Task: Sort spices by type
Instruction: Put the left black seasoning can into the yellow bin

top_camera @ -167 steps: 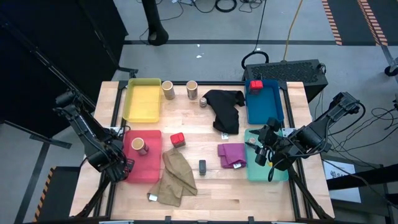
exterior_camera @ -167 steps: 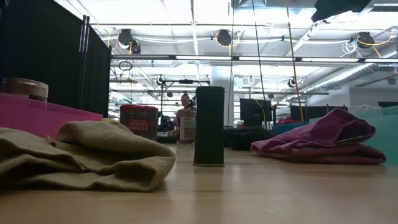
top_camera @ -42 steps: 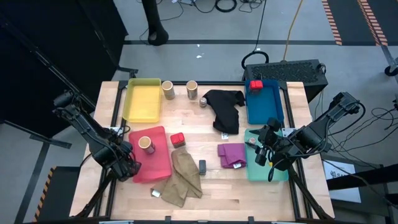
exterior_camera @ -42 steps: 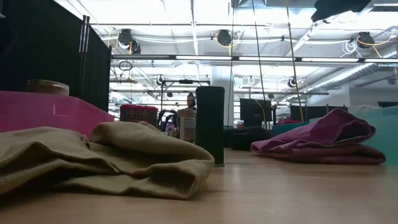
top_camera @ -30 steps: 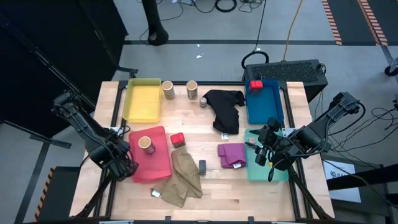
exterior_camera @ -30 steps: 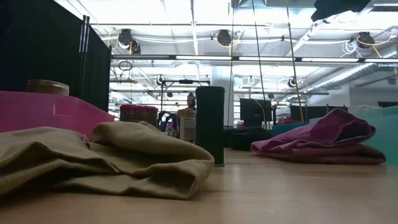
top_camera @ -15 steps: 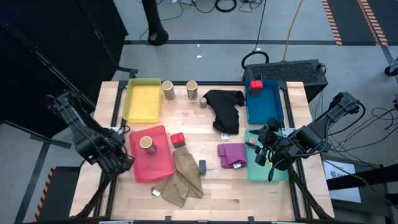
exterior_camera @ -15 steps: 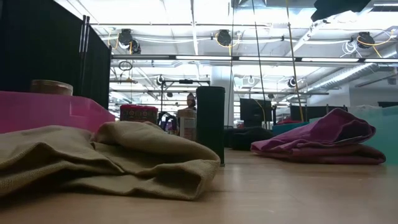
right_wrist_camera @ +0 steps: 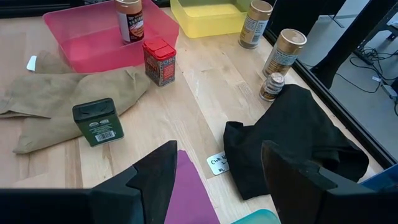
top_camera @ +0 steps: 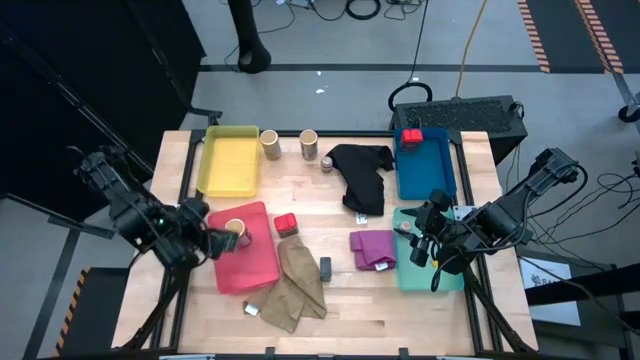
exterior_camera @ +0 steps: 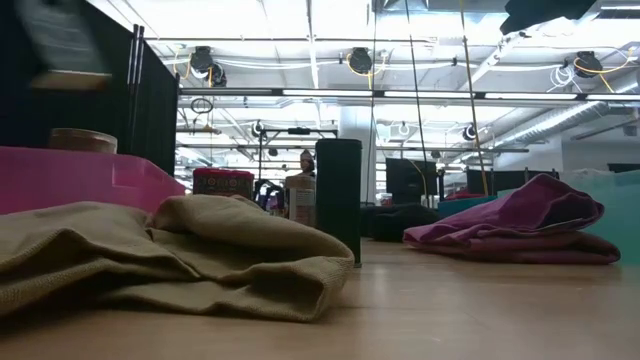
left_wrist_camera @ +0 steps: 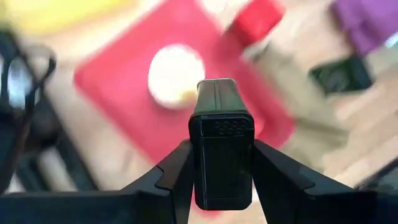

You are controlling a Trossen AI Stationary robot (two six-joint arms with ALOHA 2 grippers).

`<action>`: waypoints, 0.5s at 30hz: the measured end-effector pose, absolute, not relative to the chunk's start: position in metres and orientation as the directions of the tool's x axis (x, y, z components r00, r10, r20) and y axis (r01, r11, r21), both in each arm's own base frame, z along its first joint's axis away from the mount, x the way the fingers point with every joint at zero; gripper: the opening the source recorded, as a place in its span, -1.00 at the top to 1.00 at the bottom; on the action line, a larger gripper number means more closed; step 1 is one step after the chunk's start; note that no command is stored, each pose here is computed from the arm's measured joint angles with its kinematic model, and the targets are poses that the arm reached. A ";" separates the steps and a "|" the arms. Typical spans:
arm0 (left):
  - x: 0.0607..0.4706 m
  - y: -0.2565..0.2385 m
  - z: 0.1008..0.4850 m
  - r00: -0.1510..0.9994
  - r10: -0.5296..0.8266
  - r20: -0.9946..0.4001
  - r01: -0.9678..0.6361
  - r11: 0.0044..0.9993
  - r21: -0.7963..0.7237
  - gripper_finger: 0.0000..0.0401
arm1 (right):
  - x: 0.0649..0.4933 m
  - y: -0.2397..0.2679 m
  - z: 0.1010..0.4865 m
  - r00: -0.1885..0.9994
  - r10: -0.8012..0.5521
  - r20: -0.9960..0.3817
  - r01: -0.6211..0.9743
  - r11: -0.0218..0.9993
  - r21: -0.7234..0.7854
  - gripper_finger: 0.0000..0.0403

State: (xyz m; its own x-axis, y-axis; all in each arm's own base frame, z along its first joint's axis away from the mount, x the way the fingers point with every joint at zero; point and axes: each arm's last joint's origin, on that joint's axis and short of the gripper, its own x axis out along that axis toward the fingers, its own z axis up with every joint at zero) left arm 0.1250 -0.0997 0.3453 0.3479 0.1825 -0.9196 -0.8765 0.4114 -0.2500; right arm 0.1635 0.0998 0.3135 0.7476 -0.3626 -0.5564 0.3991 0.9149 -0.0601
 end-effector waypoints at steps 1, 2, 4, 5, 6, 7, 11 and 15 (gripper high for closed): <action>0.128 -0.095 0.348 0.363 0.206 -0.909 -0.872 0.420 -0.253 0.28 | 0.164 0.100 0.314 0.748 -0.363 -0.556 0.399 0.915 -0.060 -0.07; 0.132 -0.090 0.350 0.370 0.229 -0.900 -0.869 0.427 -0.249 0.29 | 0.164 0.100 0.314 0.748 -0.363 -0.556 0.398 0.915 -0.062 -0.07; 0.139 -0.079 0.353 0.364 0.267 -0.892 -0.871 0.437 -0.225 0.31 | 0.164 0.100 0.314 0.748 -0.365 -0.555 0.397 0.915 -0.066 -0.07; 0.143 -0.072 0.354 0.356 0.285 -0.890 -0.875 0.436 -0.210 0.31 | 0.164 0.100 0.314 0.748 -0.366 -0.554 0.397 0.915 -0.069 -0.07; 0.146 -0.065 0.355 0.347 0.304 -0.887 -0.879 0.436 -0.195 0.32 | 0.164 0.100 0.314 0.748 -0.369 -0.551 0.398 0.915 -0.073 -0.07; 0.149 -0.057 0.356 0.335 0.323 -0.885 -0.884 0.434 -0.176 0.32 | 0.164 0.099 0.314 0.749 -0.373 -0.548 0.398 0.914 -0.079 -0.07; 0.158 -0.023 0.360 0.270 0.391 -0.880 -0.903 0.419 -0.091 0.32 | 0.164 0.100 0.314 0.753 -0.379 -0.538 0.394 0.914 -0.094 -0.07; 0.160 0.015 0.362 0.195 0.446 -0.873 -0.925 0.379 -0.013 0.32 | 0.164 0.100 0.315 0.755 -0.377 -0.536 0.383 0.918 -0.105 -0.07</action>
